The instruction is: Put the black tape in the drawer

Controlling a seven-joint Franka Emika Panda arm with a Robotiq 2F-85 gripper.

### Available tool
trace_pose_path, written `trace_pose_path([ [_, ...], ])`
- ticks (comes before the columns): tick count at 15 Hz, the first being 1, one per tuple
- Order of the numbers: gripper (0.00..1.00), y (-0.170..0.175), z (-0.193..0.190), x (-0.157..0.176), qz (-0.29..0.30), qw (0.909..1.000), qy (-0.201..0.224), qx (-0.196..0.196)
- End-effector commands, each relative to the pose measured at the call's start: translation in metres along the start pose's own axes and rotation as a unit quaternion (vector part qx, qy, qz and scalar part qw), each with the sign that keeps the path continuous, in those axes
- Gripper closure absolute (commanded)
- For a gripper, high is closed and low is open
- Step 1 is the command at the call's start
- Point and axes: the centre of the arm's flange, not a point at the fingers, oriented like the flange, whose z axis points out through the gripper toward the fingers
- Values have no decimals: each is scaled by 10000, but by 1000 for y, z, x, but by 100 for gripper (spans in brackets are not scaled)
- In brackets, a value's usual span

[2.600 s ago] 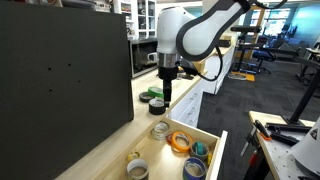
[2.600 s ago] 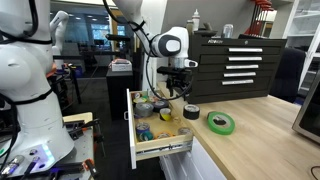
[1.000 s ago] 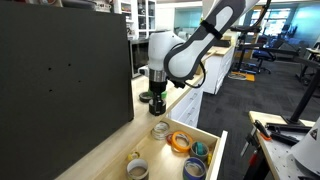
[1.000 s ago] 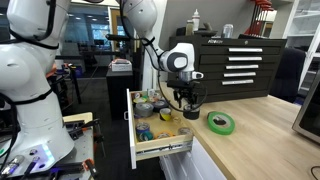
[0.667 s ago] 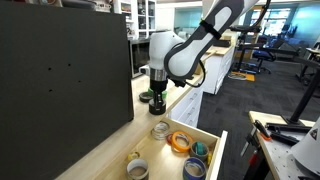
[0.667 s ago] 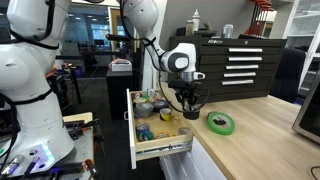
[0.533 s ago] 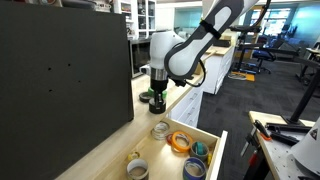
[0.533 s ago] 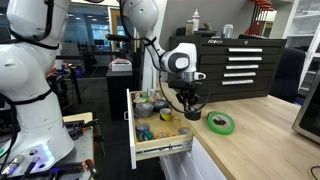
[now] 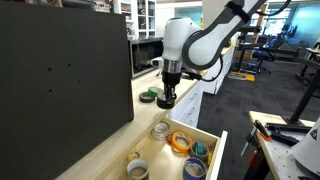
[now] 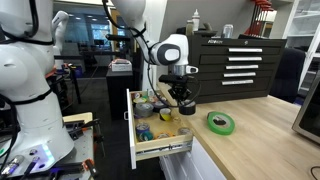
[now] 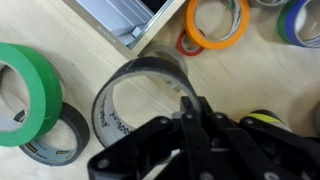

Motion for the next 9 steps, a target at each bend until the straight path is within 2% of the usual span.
trace_pose_path([
  [1,96,-37,-63,-54,-76,9999,83,40],
  [3,96,-48,-80,-68,-185,9997,49,149],
  [4,96,-48,-48,-36,-229,9994,-3,265],
  [9,96,-95,-17,-29,-583,9966,-248,529],
])
